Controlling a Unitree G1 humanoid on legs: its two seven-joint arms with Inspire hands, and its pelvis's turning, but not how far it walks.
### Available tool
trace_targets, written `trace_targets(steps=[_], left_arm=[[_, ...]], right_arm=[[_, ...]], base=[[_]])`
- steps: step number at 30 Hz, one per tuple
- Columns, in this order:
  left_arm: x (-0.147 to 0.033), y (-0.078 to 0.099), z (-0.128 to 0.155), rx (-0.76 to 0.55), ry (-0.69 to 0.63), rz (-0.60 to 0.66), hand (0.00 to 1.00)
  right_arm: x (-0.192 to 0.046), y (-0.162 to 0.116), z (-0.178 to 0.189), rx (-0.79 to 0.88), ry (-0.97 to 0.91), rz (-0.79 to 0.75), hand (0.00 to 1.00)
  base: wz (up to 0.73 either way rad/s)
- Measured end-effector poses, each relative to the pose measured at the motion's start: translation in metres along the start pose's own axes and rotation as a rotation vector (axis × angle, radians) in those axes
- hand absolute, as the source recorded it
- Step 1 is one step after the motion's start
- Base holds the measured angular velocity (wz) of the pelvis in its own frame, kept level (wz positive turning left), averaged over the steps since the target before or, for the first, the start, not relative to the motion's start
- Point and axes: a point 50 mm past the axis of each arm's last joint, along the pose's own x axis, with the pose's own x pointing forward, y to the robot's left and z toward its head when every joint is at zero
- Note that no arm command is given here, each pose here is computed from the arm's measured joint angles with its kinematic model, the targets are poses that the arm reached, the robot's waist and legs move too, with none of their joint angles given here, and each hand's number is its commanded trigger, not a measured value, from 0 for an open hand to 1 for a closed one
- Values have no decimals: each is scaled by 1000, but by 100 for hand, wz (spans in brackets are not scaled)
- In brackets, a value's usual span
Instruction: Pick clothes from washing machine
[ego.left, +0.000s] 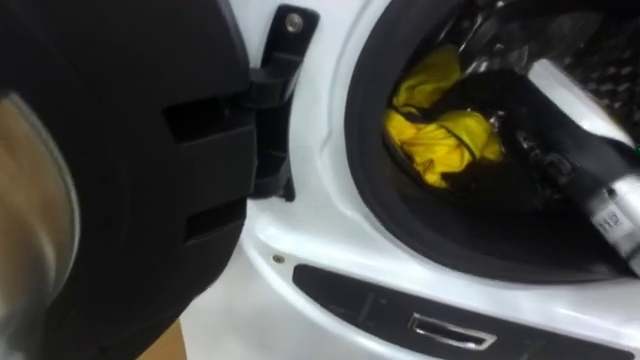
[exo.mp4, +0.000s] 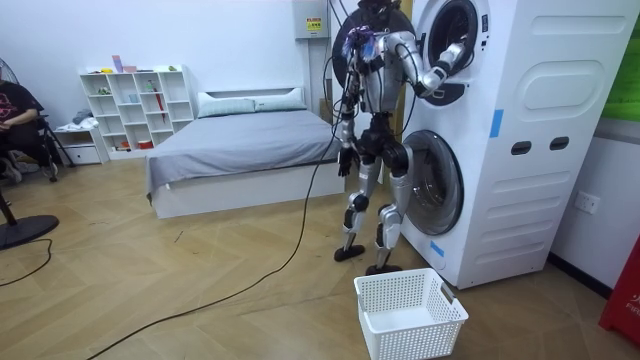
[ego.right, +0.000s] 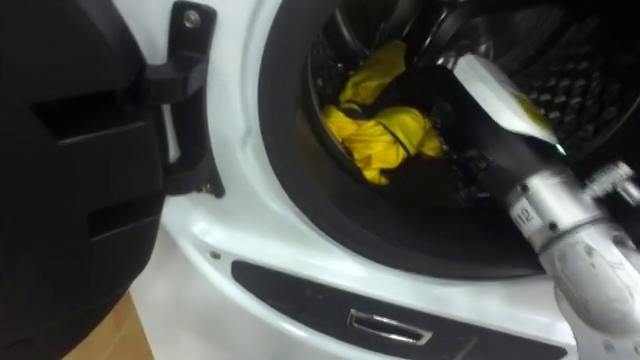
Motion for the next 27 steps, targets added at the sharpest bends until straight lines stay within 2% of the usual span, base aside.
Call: trace_targets(steps=[6, 12, 18, 27], left_arm=[[0, -4, -2, -46, -12, -14, 0], [-1, 2, -8, -100, -4, 3, 0], [0, 2, -10, -103, 10, 9, 0], [0, -3, -4, -82, -5, -37, 0]], right_arm=[[-17, -2, 0, 72, -14, -54, 100], [-32, 3, -4, 185, -8, -64, 100], [-31, 3, -2, 237, -32, -69, 100], [-33, -1, 3, 414, -133, -66, 100]], base=[[6], [-10], [0], [-3]])
